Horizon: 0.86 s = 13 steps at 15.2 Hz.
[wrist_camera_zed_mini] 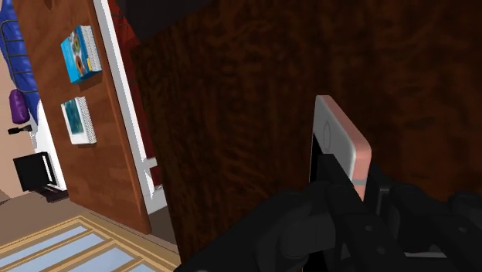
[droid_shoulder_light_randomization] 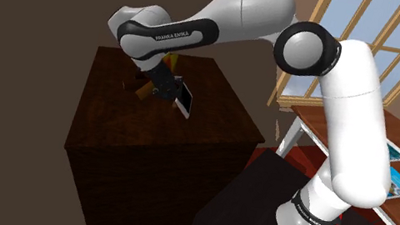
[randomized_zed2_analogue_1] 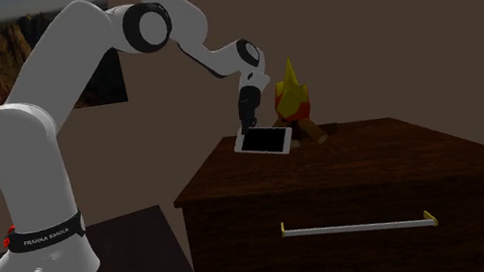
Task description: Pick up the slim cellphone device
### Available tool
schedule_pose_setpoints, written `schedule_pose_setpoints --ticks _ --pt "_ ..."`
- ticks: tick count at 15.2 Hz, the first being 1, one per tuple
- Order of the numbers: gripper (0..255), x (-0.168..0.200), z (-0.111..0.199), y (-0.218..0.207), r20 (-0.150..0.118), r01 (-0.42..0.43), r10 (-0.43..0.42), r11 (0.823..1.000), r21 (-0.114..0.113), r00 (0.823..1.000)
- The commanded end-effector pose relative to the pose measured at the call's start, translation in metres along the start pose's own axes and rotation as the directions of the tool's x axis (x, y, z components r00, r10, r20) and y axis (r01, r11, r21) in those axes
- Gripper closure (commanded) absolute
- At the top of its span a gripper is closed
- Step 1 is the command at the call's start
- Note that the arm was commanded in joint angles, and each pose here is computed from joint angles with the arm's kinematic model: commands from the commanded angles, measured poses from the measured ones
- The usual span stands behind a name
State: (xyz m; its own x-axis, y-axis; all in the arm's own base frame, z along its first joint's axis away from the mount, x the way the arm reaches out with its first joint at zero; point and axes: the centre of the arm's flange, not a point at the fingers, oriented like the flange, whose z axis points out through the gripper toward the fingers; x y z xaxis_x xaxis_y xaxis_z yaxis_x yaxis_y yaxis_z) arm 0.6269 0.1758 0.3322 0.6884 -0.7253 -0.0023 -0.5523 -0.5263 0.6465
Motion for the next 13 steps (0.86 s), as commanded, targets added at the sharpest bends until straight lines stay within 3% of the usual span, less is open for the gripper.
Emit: schedule_pose_setpoints --ticks 1,13 --pt "255 0.000 -0.007 0.006 0.000 0.001 -0.001 1.000 0.000 1.000" --pt "255 0.000 -0.048 0.041 0.000 0.001 -0.001 1.000 0.000 1.000"
